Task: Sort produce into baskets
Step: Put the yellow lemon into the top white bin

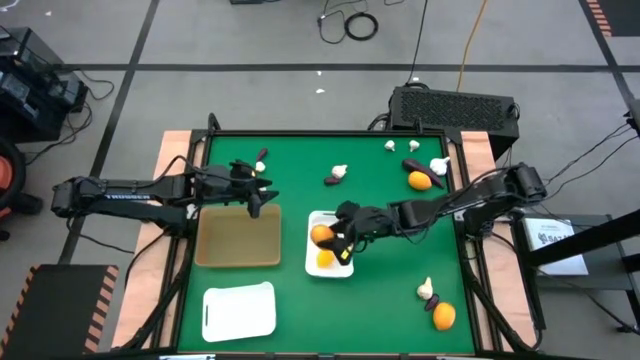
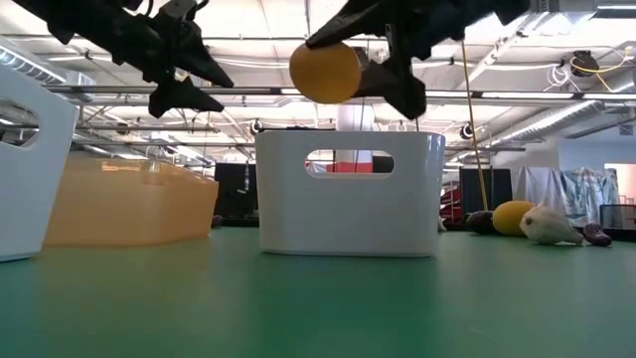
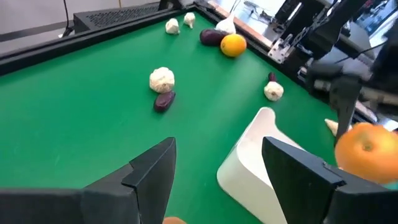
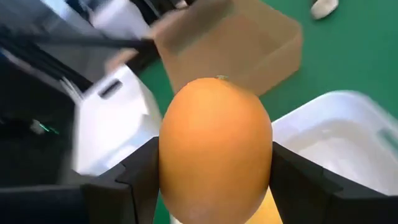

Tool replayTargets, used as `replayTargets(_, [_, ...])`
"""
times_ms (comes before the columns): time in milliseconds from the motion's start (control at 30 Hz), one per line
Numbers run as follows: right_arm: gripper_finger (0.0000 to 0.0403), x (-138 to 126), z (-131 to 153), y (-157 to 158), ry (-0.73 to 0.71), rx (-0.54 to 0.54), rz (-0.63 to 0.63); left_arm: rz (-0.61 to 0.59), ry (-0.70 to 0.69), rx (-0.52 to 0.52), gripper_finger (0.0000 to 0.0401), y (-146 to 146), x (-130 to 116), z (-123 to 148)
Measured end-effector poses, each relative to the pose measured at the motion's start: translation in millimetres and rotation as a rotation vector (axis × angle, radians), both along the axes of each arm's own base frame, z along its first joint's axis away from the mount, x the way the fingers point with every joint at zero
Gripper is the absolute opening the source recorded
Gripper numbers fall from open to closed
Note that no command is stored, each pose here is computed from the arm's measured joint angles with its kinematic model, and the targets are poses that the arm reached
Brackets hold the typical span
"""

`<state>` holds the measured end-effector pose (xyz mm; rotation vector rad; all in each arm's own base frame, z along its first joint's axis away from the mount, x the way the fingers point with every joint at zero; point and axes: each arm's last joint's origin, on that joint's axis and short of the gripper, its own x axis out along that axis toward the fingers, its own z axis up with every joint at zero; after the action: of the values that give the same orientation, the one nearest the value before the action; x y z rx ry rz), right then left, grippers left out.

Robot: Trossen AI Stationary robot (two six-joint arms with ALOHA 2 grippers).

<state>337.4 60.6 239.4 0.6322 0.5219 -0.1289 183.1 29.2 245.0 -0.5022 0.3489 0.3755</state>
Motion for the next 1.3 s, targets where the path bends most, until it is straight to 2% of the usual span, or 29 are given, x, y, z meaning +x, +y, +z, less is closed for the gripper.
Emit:
replayTargets(167, [0.0233, -1, 16, -7, 0.158, -0.195, 0.042, 0.0, -0.001, 0.002, 0.0246, 0, 0, 0])
replayTargets(333, [0.0254, -1, 24, -20, 0.234, -0.238, -0.009, -0.001, -0.002, 0.003, 0.0246, 0, 0, 0])
replayTargets(533, [0.0312, 0, 26, -29, 0.229, -0.18, 0.003, -0.001, -0.003, 0.003, 0.0246, 0, 0, 0])
replayTargets(667, [0.0336, 0, 29, -35, 0.221, -0.127, 0.004, -0.001, -0.003, 0.003, 0.0246, 0, 0, 0])
replayTargets(833, [0.0341, -3, 27, -47, 0.267, -0.071, -0.032, -0.001, -0.003, 0.003, 0.0246, 0, 0, 0])
replayTargets(1133, [0.034, -22, 16, -86, 0.478, 0.071, -0.049, 0.01, -0.002, 0.009, 0.0246, 0, 0, 0])
replayTargets(1300, [0.034, -42, 16, -112, 0.601, 0.058, -0.082, 0.012, -0.002, 0.01, 0.0246, 0, 0, 0])
